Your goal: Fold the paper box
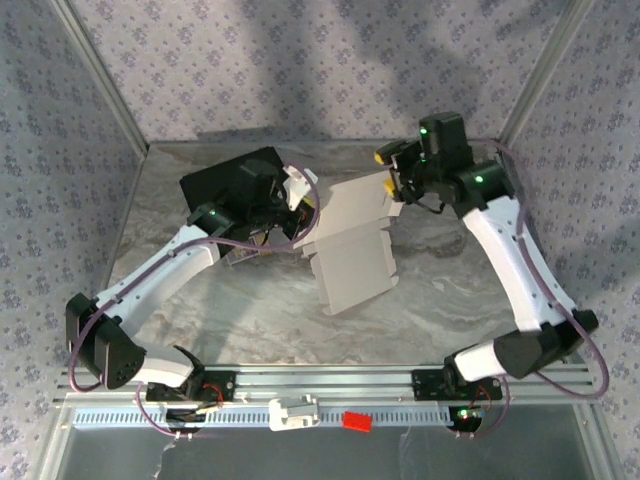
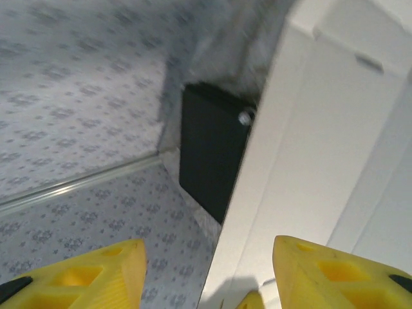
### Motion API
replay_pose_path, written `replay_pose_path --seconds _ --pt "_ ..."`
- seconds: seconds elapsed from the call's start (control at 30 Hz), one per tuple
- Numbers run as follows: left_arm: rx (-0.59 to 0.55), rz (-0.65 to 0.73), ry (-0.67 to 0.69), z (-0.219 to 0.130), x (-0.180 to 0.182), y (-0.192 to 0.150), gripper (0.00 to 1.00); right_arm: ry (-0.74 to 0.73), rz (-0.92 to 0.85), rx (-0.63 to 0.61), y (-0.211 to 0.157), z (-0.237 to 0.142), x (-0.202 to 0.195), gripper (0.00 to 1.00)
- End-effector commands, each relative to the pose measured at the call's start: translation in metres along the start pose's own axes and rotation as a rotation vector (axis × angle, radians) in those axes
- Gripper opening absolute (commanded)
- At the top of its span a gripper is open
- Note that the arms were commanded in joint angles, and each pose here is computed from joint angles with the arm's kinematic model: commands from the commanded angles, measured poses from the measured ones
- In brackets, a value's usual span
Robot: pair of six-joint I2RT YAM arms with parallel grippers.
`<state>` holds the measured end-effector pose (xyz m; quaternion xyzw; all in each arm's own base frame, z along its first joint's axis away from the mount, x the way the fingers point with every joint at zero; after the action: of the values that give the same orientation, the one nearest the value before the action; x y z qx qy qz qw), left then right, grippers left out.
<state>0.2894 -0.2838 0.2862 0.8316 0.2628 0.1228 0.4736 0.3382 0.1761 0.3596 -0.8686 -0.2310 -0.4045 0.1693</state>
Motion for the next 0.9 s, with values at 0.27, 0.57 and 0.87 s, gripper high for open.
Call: replay_pose_path --seconds 0.27,0.57,0.87 --pt "-0.085 0.064 0.027 -0.013 0.001 0.013 0.0 -0.175 0.206 0.122 -0.018 0.031 -0.019 0.55" --pt "-0.089 0.08 0.018 -0.013 -0.003 0.012 0.0 -0.162 0.213 0.148 -0.015 0.059 -0.016 0.48" --pt "-0.081 0.091 0.02 -0.012 -0.003 0.009 0.0 -0.149 0.21 0.173 -0.015 0.069 -0.01 0.31"
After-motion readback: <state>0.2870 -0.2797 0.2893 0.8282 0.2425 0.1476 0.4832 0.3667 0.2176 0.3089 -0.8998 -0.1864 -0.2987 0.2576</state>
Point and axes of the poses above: each hand's point on the last joint's axis, 136 mm out from that joint toward the fingers, its own z axis out along the fingers, its own x axis along the line the jaws close on, y = z × x, the point moved 2 cm from there along -z, back along the fingers, and after that the axes turned 4 degrees about z, right-handed, at the moved point
